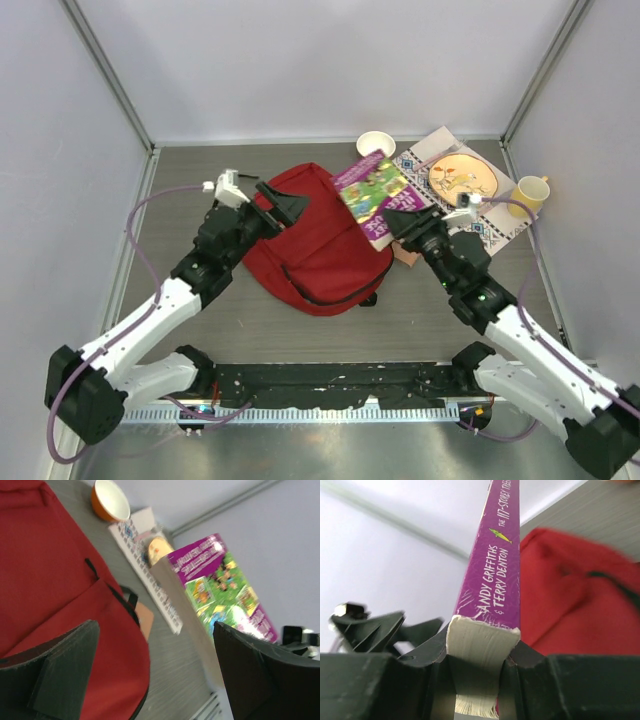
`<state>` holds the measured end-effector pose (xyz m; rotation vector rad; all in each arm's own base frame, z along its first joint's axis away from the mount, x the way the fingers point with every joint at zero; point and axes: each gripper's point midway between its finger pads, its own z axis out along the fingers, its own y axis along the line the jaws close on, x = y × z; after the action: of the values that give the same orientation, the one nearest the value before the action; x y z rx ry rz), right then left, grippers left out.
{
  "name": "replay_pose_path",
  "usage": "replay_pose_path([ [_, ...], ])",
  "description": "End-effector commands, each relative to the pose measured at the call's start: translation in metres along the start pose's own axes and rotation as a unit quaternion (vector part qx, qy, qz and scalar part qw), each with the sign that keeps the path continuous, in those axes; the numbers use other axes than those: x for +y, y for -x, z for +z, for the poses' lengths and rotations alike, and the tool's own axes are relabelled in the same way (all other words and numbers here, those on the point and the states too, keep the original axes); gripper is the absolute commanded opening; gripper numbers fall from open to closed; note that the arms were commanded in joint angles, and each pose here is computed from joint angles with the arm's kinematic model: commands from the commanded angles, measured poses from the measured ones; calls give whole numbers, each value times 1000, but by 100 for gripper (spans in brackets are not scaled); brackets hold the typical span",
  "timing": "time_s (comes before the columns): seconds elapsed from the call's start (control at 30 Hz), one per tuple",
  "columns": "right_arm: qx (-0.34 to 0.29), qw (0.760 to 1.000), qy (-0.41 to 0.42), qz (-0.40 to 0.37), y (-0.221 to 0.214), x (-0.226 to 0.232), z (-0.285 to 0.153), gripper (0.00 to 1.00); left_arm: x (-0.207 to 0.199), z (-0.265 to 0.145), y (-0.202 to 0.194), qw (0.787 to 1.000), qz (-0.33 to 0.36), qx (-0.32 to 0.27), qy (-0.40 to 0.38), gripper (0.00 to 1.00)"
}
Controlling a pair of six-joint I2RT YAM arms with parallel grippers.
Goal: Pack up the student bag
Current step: Pick up the book from the center of the board, then place the book in the student bag.
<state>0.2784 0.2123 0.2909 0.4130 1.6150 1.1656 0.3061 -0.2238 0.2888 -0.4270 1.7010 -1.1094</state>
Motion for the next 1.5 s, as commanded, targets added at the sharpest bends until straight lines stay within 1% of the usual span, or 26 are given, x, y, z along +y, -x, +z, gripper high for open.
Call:
replay_pose_path([
  [0.0, -133, 981, -123, -71, 83, -26, -38, 1, 18, 7, -51, 983, 118, 140, 31, 100],
  [0.03, -163, 973, -146, -78, 99, -30, -50, 1, 30, 7, -76, 972, 145, 177, 60, 100],
  [0.07, -160, 966, -180, -92, 101, -42, -59, 1, 21, 11, -78, 966, 181, 178, 55, 100],
  [0.1, -174, 960, -192, -107, 113, -39, -67, 1, 19, 12, -86, 959, 206, 186, 57, 100],
  [0.13, -197, 951, -211, -113, 125, -41, -77, 1, 23, 9, -116, 943, 234, 226, 66, 99],
  [0.17, -199, 945, -230, -123, 128, -46, -84, 1, 11, 14, -117, 936, 264, 223, 57, 100],
  [0.23, -226, 934, -244, -134, 143, -41, -99, 1, 14, 12, -150, 915, 298, 266, 58, 100],
  [0.27, -228, 930, -251, -139, 145, -43, -104, 1, 7, 15, -154, 907, 317, 273, 47, 100],
  [0.4, -245, 925, -254, -142, 154, -39, -116, 1, 3, 12, -193, 877, 352, 326, 25, 100],
  [0.5, -235, 929, -249, -140, 149, -39, -114, 1, 3, 10, -213, 860, 370, 353, 11, 99],
  [0.6, -221, 933, -249, -138, 143, -42, -109, 1, 1, 7, -228, 846, 378, 375, -3, 94],
  [0.63, -218, 933, -252, -137, 141, -44, -107, 1, 2, 6, -231, 843, 380, 382, -5, 90],
  [0.7, -209, 935, -252, -136, 137, -46, -103, 1, 5, 5, -240, 834, 385, 395, -4, 86],
  [0.73, -206, 936, -251, -136, 136, -46, -102, 1, 8, 5, -243, 830, 389, 400, -1, 81],
  [0.83, -194, 939, -250, -135, 132, -47, -97, 1, 14, 5, -252, 821, 390, 417, 11, 74],
  [1.03, -183, 944, -246, -121, 125, -49, -91, 1, 17, 10, -261, 816, 389, 427, 21, 69],
  [1.17, -181, 944, -247, -123, 124, -49, -91, 1, 23, 17, -260, 817, 395, 418, 45, 66],
  [1.27, -183, 943, -250, -122, 124, -52, -91, 1, 32, 19, -259, 808, 406, 422, 64, 61],
  [1.37, -184, 942, -252, -122, 123, -53, -91, 1, 34, 19, -260, 805, 410, 424, 69, 54],
  [1.4, -184, 942, -251, -122, 124, -52, -91, 1, 33, 20, -259, 806, 409, 422, 70, 46],
  [1.47, -184, 942, -253, -123, 124, -53, -91, 1, 32, 21, -259, 810, 407, 417, 67, 42],
])
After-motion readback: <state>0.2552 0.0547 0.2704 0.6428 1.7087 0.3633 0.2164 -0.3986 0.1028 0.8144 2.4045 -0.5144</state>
